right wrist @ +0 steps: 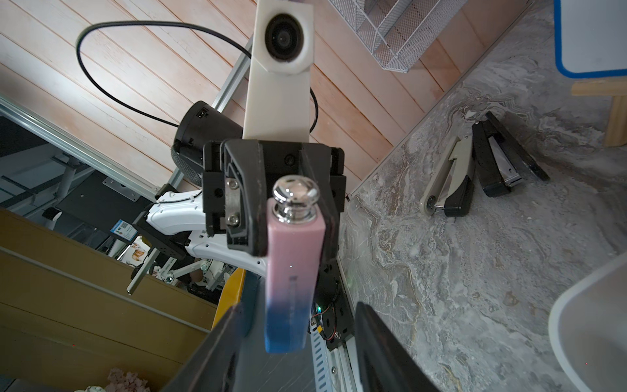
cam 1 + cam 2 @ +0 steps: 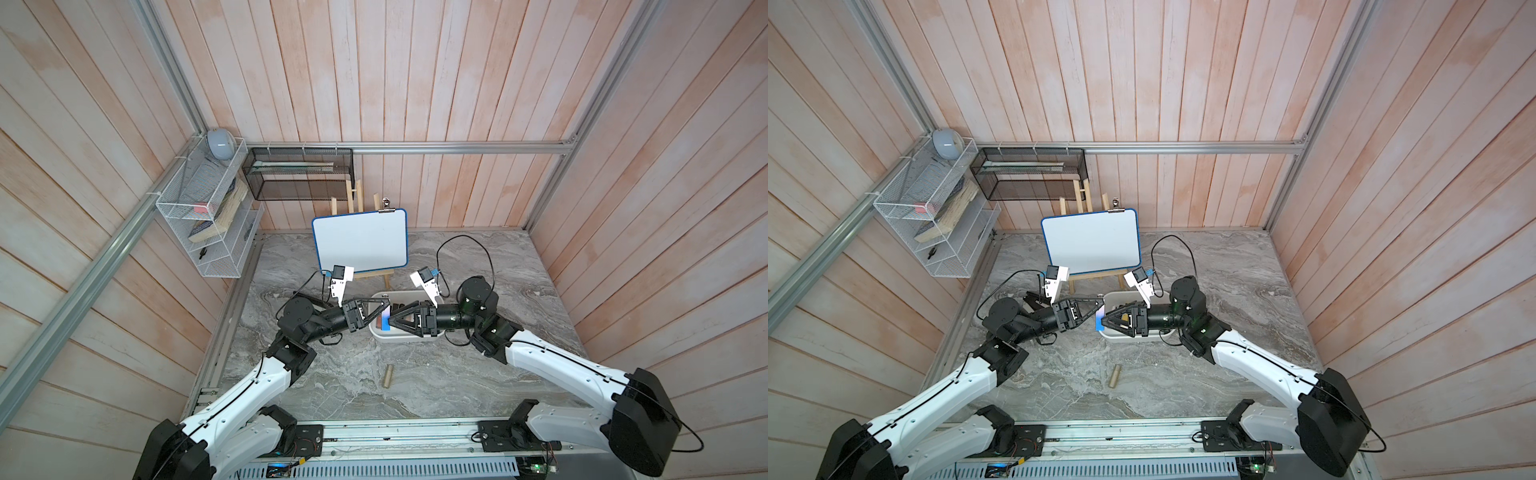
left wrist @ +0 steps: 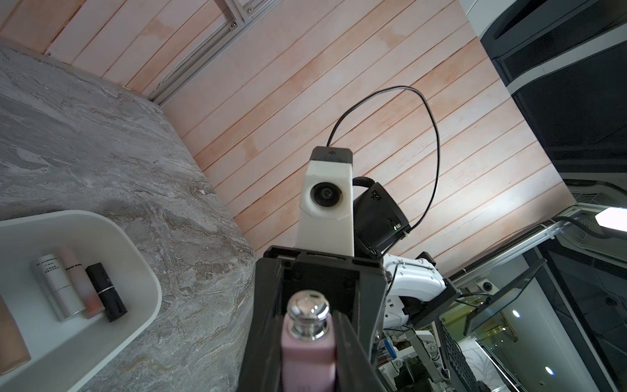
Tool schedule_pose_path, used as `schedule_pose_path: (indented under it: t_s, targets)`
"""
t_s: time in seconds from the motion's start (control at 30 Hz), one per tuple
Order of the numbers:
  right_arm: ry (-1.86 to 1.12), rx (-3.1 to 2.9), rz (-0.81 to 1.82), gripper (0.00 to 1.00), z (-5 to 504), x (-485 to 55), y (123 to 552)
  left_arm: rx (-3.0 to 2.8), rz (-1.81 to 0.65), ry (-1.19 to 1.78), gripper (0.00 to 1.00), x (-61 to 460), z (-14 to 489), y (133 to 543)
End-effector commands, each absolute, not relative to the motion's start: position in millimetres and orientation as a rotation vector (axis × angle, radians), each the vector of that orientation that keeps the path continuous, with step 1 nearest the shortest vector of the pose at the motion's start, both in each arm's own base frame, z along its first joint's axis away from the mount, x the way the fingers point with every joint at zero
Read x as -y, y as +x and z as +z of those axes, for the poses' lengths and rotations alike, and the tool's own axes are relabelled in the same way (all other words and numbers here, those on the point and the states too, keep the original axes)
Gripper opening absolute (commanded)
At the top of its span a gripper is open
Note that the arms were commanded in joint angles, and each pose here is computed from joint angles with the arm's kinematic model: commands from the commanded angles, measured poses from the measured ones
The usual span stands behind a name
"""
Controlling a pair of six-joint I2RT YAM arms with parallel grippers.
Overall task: Put the lipstick into the storage box
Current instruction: Place the lipstick in the storage box.
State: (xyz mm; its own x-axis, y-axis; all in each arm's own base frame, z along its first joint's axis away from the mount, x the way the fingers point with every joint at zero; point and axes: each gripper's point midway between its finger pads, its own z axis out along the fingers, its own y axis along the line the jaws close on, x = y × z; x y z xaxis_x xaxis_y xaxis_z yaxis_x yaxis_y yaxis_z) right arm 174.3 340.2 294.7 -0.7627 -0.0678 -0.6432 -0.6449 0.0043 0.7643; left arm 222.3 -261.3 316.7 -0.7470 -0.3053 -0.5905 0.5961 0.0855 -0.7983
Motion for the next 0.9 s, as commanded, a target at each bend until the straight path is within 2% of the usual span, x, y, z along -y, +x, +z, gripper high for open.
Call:
schedule_pose_path:
  t_s: [0.0, 0.33, 0.57, 0.67, 0.7, 0.77, 0.87]
  targets:
    - [-0.769, -1.788, 1.821, 0.56, 314, -346, 173, -1.685, -1.746, 0.314, 0.22, 260, 318, 220]
    - [-0.796, -1.784, 1.840, 0.47, 317, -356, 170, -1.685, -1.745, 0.320, 0.22, 261, 317, 219]
    - [-0.802, -1.785, 1.844, 0.26, 316, -358, 169, -1.695, -1.731, 0.323, 0.22, 261, 316, 220]
    - [-0.800, -1.791, 1.845, 0.20, 314, -358, 169, -1.701, -1.723, 0.324, 0.23, 261, 315, 221]
    - [-0.799, -1.790, 1.846, 0.19, 314, -358, 169, -1.703, -1.720, 0.327, 0.23, 262, 314, 221]
    - [-0.799, -1.789, 1.847, 0.17, 313, -358, 169, -1.712, -1.710, 0.331, 0.31, 261, 313, 221]
    - [-0.792, -1.793, 1.845, 0.15, 312, -359, 170, -1.723, -1.692, 0.331, 0.36, 260, 310, 221]
